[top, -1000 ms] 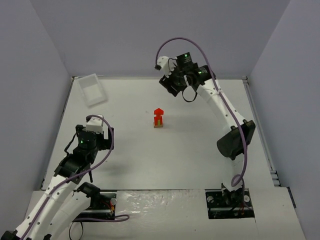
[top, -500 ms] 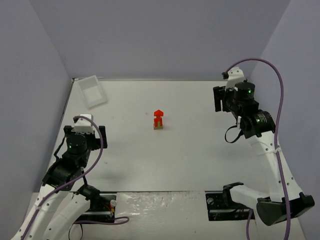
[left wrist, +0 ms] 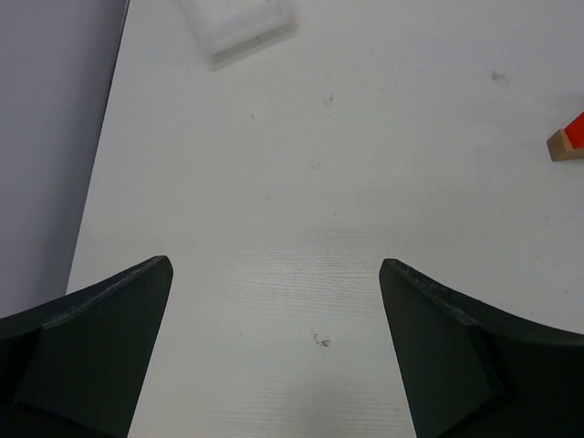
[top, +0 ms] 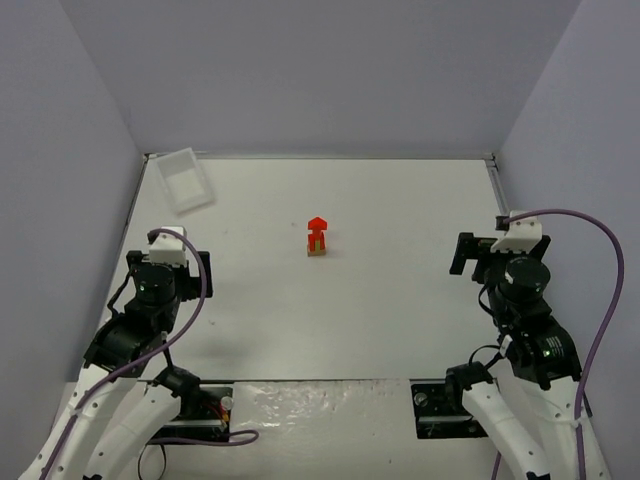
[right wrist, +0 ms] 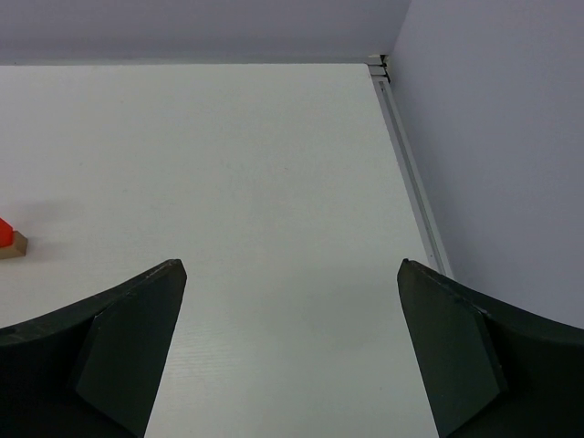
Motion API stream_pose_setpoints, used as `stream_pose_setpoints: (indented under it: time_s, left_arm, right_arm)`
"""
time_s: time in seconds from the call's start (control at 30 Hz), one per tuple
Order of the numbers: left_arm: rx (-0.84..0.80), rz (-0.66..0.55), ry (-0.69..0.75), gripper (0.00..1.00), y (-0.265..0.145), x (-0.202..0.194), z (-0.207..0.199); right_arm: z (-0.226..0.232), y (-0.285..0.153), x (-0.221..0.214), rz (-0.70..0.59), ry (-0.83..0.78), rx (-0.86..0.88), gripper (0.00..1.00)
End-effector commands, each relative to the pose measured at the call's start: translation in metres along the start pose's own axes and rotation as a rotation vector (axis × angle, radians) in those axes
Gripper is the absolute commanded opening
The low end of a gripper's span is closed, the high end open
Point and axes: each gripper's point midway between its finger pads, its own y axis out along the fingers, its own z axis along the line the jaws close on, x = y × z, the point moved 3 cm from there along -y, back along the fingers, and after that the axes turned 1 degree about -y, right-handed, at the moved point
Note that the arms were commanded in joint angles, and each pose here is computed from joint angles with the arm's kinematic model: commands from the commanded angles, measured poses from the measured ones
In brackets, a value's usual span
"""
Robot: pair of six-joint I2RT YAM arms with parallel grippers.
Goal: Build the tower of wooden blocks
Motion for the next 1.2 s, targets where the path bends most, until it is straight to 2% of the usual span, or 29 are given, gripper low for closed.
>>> stream_pose_setpoints:
  time_s: [0.0,0.43,0.67,1.17]
  left_arm:
    - [0.017,-0.028,-0.049,0.97,0.002,0.017,-0.001]
    - [0.008,-0.006,-0.099,0.97,0.011,0.012,-0.009]
    - [0.017,-0.002,-0.086,0.97,0.015,0.014,-0.009]
    - [0.017,0.007,-0.127,0.97,0.020,0.008,-0.013]
  right_arm:
    - [-0.006,-0.001,0.012,-0.077,0.034,-0.039,1.00]
    - [-0.013,0.008,0.005,-0.078,0.163,-0.143,1.00]
    - [-0.009,0.005,0.013,-0.103,0.227,-0.129,1.00]
    - [0.005,0.009,0.018,-0.106,0.193,-0.036,1.00]
